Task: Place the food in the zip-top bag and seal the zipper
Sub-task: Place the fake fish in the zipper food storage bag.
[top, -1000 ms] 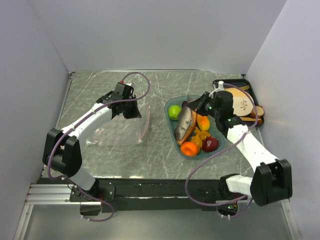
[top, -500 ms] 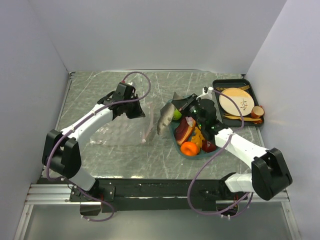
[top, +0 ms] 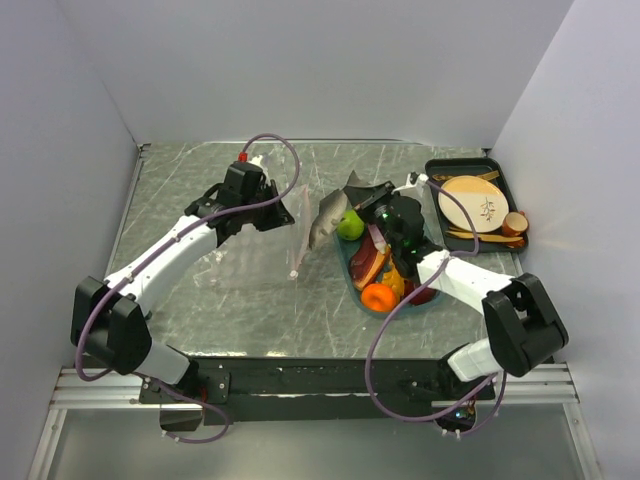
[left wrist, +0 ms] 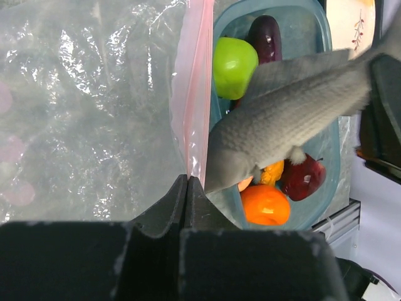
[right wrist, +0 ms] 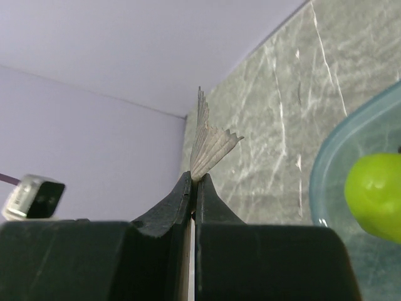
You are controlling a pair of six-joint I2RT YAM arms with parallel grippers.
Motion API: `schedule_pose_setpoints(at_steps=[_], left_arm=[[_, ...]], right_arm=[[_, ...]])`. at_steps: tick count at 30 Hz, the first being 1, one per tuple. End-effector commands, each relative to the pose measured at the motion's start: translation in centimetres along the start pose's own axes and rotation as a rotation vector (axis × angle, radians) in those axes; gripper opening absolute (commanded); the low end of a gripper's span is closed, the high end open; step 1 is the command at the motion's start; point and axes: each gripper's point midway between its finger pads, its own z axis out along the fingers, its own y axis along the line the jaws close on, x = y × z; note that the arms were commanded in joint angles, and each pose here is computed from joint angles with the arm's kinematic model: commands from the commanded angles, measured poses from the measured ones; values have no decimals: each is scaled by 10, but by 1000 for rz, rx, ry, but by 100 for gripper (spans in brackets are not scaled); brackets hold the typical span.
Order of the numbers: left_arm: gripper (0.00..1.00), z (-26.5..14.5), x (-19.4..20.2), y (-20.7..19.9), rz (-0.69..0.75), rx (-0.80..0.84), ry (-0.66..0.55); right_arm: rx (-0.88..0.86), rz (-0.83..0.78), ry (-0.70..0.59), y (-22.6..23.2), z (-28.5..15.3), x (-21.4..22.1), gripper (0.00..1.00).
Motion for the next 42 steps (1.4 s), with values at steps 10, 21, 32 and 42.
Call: schedule_pose_setpoints(at_steps=[10, 21, 32, 42], left_arm=[[1, 5, 5, 0, -12, 18, -6], [1, -6, -5, -17, -16, 76, -26], [1, -16, -13, -19, -22, 70, -68], [1, -19, -27, -30, -30, 87, -101]], right_arm=[[-161, -9, -166, 65, -24, -49, 0], [-177, 12, -71, 72, 3, 4, 0], [-118, -66, 37, 57, 2, 50, 0], [-53, -59, 153, 41, 4, 85, 0]])
